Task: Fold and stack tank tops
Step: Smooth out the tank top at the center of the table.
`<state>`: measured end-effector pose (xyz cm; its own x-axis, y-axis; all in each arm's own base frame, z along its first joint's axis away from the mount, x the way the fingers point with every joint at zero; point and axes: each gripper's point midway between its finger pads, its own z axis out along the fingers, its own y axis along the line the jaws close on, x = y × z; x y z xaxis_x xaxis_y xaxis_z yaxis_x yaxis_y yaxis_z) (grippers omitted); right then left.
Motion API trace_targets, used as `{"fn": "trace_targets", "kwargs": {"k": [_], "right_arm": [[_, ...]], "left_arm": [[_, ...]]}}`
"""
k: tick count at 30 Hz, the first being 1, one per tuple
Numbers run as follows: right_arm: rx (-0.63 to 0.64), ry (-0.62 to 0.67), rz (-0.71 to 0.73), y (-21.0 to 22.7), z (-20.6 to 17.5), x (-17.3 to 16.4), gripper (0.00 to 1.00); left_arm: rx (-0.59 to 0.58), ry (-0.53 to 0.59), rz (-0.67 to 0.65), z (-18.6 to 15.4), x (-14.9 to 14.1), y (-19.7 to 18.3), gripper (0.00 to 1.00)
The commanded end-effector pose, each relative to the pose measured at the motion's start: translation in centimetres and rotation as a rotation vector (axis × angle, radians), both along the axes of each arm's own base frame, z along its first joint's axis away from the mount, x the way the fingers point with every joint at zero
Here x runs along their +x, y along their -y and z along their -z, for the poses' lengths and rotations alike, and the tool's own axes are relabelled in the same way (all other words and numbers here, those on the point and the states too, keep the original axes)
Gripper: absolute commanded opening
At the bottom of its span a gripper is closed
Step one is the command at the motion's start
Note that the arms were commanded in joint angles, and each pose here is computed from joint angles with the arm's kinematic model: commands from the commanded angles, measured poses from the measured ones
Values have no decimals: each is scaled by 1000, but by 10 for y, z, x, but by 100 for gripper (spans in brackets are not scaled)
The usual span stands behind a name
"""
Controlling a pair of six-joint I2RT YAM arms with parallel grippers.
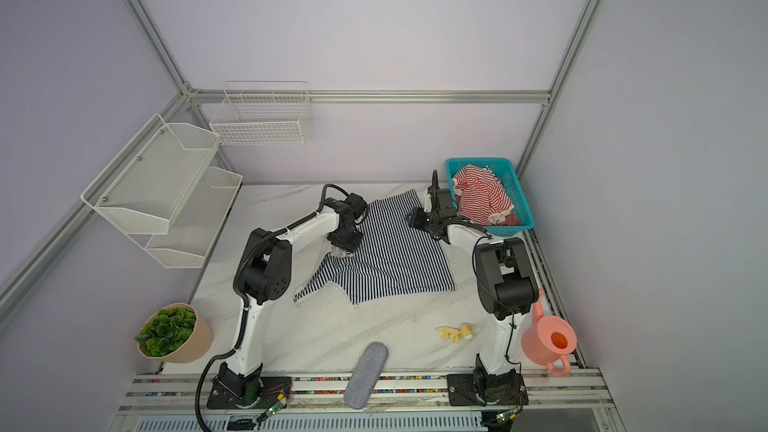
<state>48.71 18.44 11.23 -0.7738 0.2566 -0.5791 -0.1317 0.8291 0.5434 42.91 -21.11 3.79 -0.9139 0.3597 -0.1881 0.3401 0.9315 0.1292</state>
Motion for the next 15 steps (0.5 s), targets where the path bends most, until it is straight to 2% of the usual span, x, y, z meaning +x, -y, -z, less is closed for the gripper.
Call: {"fn": "trace_targets", "kwargs": {"k": [1,7,12,15], "right_arm": [[21,37,-27,-7,-9,-1,50],[20,29,-30,-7,-5,-2,50],[20,11,-34,-7,3,-5,48],[24,2,-37,-8,8,-7,46]], "left_arm": [[-16,13,-4,-15,-11,1,41],[-13,14,-11,-16,-18,-1,41],[-15,18,-11,-18,-20,-2,31],[-6,16,-11,-16,-21,-4,21]]}}
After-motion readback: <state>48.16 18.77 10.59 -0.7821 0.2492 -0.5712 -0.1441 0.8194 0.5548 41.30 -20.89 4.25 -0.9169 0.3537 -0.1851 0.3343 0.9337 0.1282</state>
